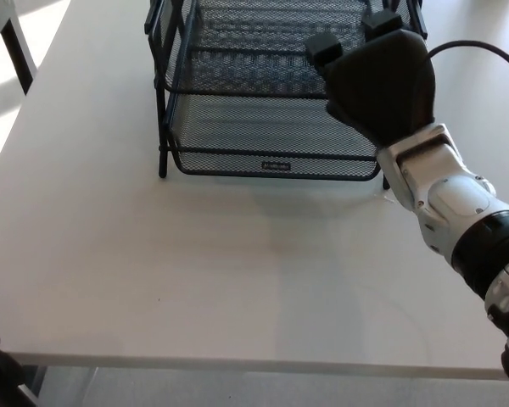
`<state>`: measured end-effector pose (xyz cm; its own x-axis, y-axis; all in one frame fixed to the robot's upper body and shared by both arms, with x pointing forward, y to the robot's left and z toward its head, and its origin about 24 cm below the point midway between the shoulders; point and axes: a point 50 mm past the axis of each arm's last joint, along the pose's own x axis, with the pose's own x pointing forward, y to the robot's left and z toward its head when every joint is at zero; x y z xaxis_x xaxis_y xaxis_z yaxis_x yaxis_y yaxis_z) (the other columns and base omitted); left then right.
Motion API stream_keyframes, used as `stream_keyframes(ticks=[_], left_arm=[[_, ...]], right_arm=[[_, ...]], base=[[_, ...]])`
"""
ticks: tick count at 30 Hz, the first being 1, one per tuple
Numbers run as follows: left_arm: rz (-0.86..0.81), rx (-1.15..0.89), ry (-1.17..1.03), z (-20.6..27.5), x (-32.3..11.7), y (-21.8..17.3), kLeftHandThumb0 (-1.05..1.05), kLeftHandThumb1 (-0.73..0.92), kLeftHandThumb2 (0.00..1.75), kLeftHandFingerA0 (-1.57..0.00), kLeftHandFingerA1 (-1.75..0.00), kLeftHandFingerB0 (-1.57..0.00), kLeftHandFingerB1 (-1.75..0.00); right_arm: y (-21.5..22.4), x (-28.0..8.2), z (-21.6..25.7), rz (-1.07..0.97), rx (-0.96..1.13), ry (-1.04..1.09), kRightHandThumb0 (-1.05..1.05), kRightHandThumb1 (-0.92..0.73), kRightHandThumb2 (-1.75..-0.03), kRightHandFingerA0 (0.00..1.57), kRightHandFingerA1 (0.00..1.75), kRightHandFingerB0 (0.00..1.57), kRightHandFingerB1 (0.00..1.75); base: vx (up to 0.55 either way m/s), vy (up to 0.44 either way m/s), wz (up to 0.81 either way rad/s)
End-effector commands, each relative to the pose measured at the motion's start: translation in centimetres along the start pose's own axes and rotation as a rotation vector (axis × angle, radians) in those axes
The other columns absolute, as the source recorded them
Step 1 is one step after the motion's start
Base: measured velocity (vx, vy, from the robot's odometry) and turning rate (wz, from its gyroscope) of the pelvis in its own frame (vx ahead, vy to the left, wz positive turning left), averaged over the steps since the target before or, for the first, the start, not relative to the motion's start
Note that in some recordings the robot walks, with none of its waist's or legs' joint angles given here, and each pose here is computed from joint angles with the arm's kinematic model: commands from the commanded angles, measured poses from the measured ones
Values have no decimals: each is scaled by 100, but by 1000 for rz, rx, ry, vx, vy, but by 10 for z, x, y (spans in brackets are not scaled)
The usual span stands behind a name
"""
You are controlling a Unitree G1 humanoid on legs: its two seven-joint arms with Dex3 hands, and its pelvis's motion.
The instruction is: The robot uses its right hand to grab the drawer kept on the middle of the desk and pull it out towards the robot
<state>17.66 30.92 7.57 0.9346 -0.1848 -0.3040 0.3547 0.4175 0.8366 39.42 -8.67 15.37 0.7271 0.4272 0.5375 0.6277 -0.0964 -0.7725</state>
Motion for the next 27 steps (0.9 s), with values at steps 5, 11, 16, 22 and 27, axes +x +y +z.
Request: stream_keyframes(ticks=[5, 11, 16, 22, 27], left_arm=[[-69, 57, -16, -1, 2, 1, -33, 56, 57, -78, -83, -78, -56], [-60, 50, -16, 0, 3, 2, -32, 55, 56, -80, -86, -80, -57], [-62, 37, -19, 0, 3, 2, -32, 54, 56, -82, -88, -80, -57], [-60, 30, -20, 0, 2, 2, -32, 54, 56, -83, -91, -80, -59], [-59, 41, -13, 1, 2, 2, -32, 54, 56, -82, -90, -80, -59]], right_arm=[[-17, 4, -9, -276, 7, -45, -52, -38, -85, 107, 124, 74, 93], [-15, -6, -6, -341, 34, -37, -45, -50, -61, 94, 146, 79, 108], [-11, -18, -4, -367, 52, -2, -48, -52, -64, 99, 139, 84, 112], [-11, -38, 2, -414, 86, -3, -46, -55, -66, 94, 150, 80, 124], [-15, -56, 5, -411, 119, 6, -48, -58, -64, 94, 136, 85, 105]], base=[[0, 0, 0], [0, 0, 0], [0, 0, 0], [0, 0, 0], [0, 0, 0]])
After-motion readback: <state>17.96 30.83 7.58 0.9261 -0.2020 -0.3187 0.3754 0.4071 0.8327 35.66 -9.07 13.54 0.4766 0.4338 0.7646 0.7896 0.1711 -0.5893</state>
